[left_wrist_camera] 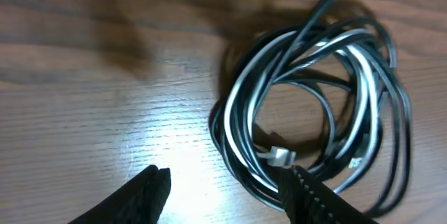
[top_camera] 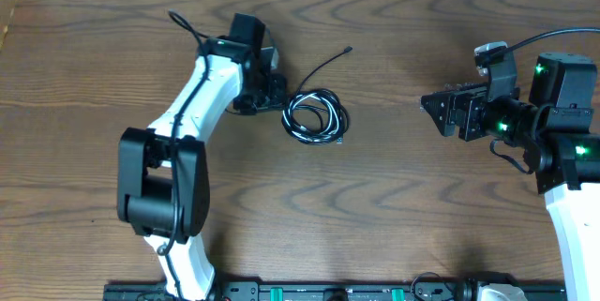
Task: Untangle cables
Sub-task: 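Lower the left gripper onto the cable bundle and grasp the loops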
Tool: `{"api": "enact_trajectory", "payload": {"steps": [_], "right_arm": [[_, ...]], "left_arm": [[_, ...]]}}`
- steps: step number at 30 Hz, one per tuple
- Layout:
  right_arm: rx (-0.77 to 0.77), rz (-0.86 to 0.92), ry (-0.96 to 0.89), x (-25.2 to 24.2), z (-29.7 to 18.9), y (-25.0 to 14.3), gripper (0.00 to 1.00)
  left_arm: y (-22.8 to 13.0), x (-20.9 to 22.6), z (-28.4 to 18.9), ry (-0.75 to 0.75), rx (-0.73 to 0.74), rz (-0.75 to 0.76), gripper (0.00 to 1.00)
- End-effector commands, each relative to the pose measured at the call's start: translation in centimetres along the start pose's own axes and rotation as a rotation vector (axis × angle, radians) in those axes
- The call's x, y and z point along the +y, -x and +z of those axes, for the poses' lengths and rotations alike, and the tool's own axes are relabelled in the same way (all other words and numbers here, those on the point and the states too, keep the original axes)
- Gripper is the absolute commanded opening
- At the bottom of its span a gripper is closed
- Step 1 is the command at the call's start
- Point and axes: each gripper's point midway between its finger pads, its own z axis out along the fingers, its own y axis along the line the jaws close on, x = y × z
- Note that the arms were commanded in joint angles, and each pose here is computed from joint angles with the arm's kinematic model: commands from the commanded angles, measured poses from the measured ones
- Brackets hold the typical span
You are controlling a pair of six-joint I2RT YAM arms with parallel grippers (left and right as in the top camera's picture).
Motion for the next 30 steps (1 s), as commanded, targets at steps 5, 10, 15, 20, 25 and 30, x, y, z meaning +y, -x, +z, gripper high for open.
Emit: {"api": "enact_trajectory", "payload": {"steps": [5,10,15,20,25,30], "right_arm": [[0.004,0.013,-0.001,0.2,-0.2,0.2,0.82],[0.011,0.018,-0.001,0.1,-0.1,0.1,0.82],[0.032,0.031,-0.001,-0.1,0.3,-0.3,0.82],[0.052,0.043,-0.001,-0.4,0.7,-0.6,0.82],[0.055,0.044,-0.001,-0.4,0.8,-0.7,0.82],[0.055,0.044,-0.001,-0.4,0.8,-0.7,0.82]], "left_arm": [[0.0,1.0,1.6,0.038,0.030,-0.039,0.54],[0.0,1.0,1.6,0.038,0.029,-0.039,0.50],[-0.3,1.2,2.1,0.039,0.033,-0.040,0.50],[-0.6,1.4,2.6,0.041,0.040,-0.046,0.50],[-0.9,1.7,3.2,0.040,0.038,-0.046,0.50],[-1.0,1.8,3.5,0.039,0.035,-0.052,0.50]]}}
